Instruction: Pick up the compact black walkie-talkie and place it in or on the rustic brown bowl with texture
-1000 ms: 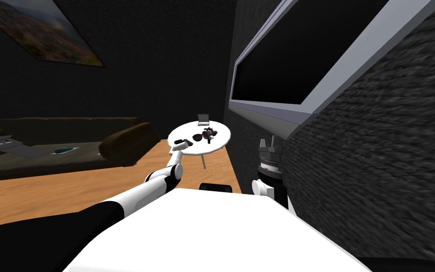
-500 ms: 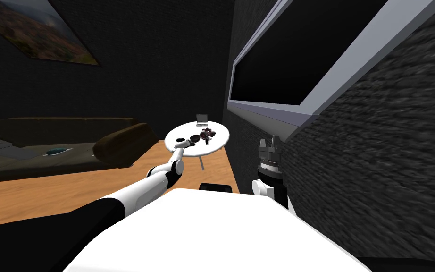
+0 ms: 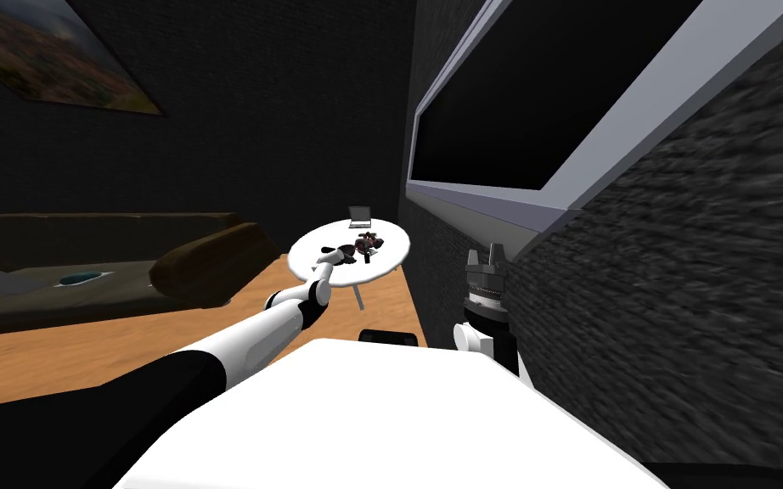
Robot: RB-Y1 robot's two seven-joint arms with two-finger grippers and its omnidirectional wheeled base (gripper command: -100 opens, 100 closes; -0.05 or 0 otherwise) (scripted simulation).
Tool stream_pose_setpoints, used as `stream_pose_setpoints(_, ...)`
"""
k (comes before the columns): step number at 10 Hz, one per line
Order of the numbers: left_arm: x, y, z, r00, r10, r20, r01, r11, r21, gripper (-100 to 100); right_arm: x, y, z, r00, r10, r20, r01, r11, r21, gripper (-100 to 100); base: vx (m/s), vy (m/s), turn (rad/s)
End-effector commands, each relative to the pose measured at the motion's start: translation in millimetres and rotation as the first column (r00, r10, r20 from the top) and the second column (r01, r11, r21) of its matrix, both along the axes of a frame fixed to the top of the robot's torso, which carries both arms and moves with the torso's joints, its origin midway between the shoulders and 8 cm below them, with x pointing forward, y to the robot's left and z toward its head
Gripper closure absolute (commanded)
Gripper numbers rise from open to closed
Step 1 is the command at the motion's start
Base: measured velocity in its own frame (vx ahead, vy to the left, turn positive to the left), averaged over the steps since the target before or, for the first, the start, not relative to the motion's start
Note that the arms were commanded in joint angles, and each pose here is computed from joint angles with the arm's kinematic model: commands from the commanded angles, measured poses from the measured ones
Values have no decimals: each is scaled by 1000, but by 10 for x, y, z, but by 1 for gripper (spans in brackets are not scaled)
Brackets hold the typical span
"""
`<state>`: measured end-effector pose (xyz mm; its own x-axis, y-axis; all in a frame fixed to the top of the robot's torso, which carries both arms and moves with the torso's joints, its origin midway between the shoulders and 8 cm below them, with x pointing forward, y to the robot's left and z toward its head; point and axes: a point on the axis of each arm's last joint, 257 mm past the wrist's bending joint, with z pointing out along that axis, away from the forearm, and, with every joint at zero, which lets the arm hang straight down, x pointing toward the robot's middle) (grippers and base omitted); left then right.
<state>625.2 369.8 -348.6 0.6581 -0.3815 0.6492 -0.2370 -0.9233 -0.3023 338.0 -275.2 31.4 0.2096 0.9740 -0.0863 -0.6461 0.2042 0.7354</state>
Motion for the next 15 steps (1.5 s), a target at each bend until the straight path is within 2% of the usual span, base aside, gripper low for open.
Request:
stream_pose_setpoints(1,-49,-145,-90,999,-14,-49,11,999,-46,-100,0,0,0,1000,0,0,0,1000,0,0,126,-50,-48)
stream_pose_setpoints(4,-98,-329,-155,993,-35,-110,23,994,-104,-100,0,0,0,1000,0,0,0,1000,0,0,126,-89,-45)
stream_pose_setpoints(6,-114,-385,-161,990,-42,-131,26,992,-124,-100,0,0,0,1000,0,0,0,1000,0,0,115,-54,-38)
stream_pose_setpoints(7,-106,-370,-159,991,-40,-125,25,993,-118,-100,0,0,0,1000,0,0,0,1000,0,0,44,-16,-6)
stream_pose_setpoints(8,-106,-374,-160,991,-40,-126,25,992,-120,0,0,0,0,1000,0,0,0,1000,0,0,9,-4,1)
stream_pose_setpoints(9,-159,-296,-255,992,-12,-123,-3,993,-120,-100,0,0,0,1000,0,0,0,1000,0,0,28,21,-221)
stream_pose_setpoints(10,-187,-256,-302,993,2,-121,-17,993,-121,-100,0,0,1,1000,0,0,0,1000,0,0,35,57,-210)
stream_pose_setpoints(12,-186,-275,-289,992,-2,-124,-14,992,-123,-100,0,0,0,1000,0,0,0,1000,0,0,13,35,-15)
stream_pose_setpoints(13,-183,-269,-291,993,0,-122,-15,992,-122,100,0,0,0,1000,0,0,0,1000,0,0,0,0,0)
stream_pose_setpoints(15,-182,-273,-289,993,0,-122,-15,992,-123,100,0,0,0,1000,0,0,0,1000,0,0,0,0,0)
